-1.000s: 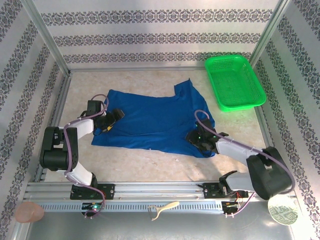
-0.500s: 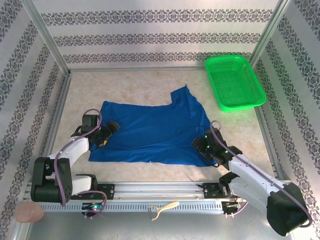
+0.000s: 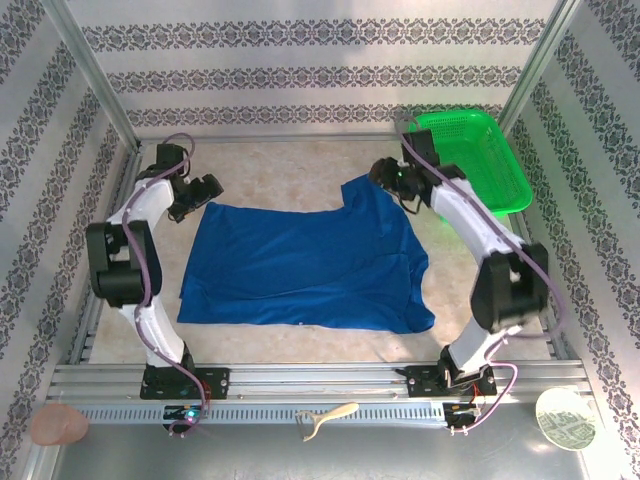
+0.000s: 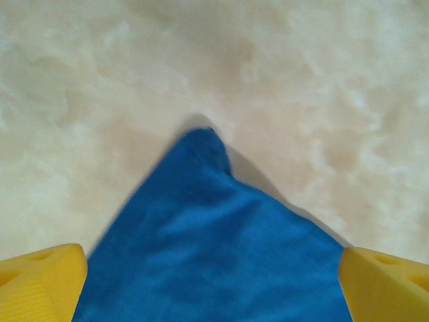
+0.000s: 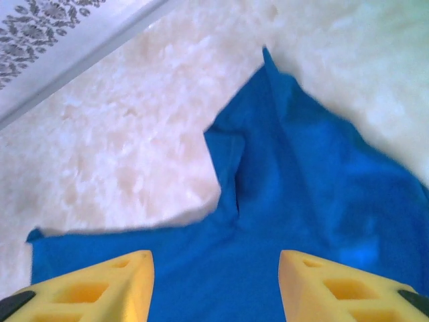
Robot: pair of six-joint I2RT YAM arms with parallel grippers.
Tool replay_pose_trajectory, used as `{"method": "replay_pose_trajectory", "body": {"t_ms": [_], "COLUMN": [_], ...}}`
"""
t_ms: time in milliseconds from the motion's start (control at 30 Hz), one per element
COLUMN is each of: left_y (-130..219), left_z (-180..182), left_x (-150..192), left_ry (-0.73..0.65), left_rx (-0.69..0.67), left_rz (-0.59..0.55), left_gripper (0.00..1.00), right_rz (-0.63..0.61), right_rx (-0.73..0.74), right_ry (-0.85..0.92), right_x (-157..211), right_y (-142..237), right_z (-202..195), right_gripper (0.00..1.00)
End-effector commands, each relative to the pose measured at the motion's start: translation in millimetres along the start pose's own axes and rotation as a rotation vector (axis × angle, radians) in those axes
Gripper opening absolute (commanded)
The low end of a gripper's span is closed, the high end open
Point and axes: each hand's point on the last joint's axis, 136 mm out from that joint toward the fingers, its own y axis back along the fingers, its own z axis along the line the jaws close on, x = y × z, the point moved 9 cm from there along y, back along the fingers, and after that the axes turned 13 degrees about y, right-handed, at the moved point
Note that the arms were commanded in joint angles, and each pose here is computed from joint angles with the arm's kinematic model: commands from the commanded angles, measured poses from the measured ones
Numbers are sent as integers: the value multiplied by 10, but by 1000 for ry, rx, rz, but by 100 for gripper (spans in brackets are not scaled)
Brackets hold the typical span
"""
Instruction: Fold the inside-out t-shirt
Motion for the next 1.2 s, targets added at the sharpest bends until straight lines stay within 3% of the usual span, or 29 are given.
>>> {"method": "replay_pose_trajectory", "body": {"t_ms": [0,333,733,1000,1167], "left_y": [-173,-622,-683,-604,-585], "left_z": [79,-33,-108,-162,-181], "left_x": [-14,-50,51,10,11], "left_ry": [-89,-125,-138,-190,-233], "left_rx": [-126,-102,-51,-69,-97], "left_rz": [91,167,179,147,129], "left_gripper": [92,77,65,59,51], "right_rz": [75,175,257,261,256], "right_rx": [84,202,261,224,203], "right_ry": [75,132,132,42,8], "right_x": [-161,-555,-541,-500,-518], "right_y": [-231,-1052,-1719,-1971,-2015], "right_z": [-70,-202,-420,-582,-646], "right_gripper": [54,57,57,46,30]}}
